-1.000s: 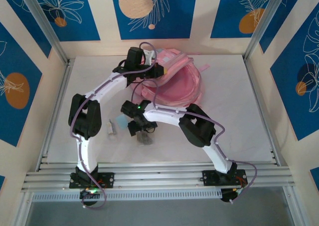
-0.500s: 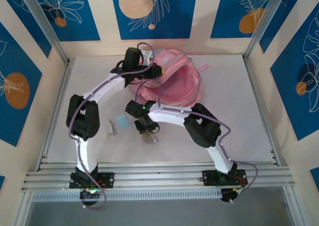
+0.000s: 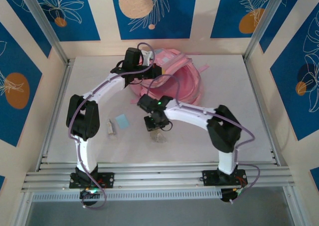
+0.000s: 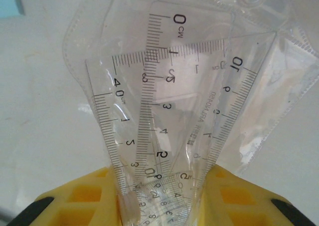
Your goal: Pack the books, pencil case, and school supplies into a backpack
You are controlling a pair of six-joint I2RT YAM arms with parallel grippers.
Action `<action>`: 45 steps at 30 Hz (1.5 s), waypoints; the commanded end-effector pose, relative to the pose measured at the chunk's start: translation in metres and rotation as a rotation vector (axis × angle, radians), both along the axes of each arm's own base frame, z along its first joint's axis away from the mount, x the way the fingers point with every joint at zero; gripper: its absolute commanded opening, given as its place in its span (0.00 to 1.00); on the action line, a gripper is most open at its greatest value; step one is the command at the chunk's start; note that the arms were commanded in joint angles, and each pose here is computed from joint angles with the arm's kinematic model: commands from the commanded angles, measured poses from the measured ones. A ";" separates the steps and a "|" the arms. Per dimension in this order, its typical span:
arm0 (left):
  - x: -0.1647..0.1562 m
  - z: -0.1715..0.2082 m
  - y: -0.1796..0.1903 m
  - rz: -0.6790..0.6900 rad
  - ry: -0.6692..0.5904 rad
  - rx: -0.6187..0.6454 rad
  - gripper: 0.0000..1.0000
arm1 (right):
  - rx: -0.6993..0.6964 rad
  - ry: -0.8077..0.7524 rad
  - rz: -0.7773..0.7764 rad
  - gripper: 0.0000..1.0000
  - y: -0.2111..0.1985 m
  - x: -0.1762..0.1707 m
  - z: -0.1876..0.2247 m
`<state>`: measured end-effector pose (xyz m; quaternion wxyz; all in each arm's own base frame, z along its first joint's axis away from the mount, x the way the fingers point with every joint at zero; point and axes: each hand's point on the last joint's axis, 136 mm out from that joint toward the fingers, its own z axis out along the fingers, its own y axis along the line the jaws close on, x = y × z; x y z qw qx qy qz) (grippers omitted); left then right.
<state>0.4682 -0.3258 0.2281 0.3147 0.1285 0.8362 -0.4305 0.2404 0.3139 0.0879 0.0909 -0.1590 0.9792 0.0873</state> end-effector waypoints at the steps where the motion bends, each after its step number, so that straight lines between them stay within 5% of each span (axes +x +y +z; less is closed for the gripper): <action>1: 0.006 0.038 0.017 0.026 -0.082 -0.018 0.00 | 0.080 -0.011 -0.043 0.29 -0.030 0.005 0.039; 6: 0.006 0.042 0.016 0.025 -0.080 -0.029 0.00 | 0.257 -0.078 -0.174 0.30 -0.072 0.043 0.079; 13: -0.002 0.053 0.011 0.017 -0.069 -0.079 0.00 | 0.480 -0.236 -0.405 0.33 -0.116 0.144 0.110; 26: -0.008 0.056 -0.006 0.006 -0.036 -0.162 0.00 | 0.699 -0.184 -0.638 0.34 -0.079 0.288 0.057; 29: -0.008 0.059 -0.008 0.006 -0.041 -0.173 0.00 | 0.738 -0.148 -0.621 0.39 -0.061 0.298 0.047; 36: -0.006 0.055 -0.009 0.012 -0.038 -0.175 0.00 | 0.711 -0.139 -0.633 0.81 -0.072 0.286 0.046; 45: -0.003 0.045 -0.007 0.016 -0.037 -0.136 0.00 | 0.615 -0.211 -0.605 0.84 -0.114 0.253 0.065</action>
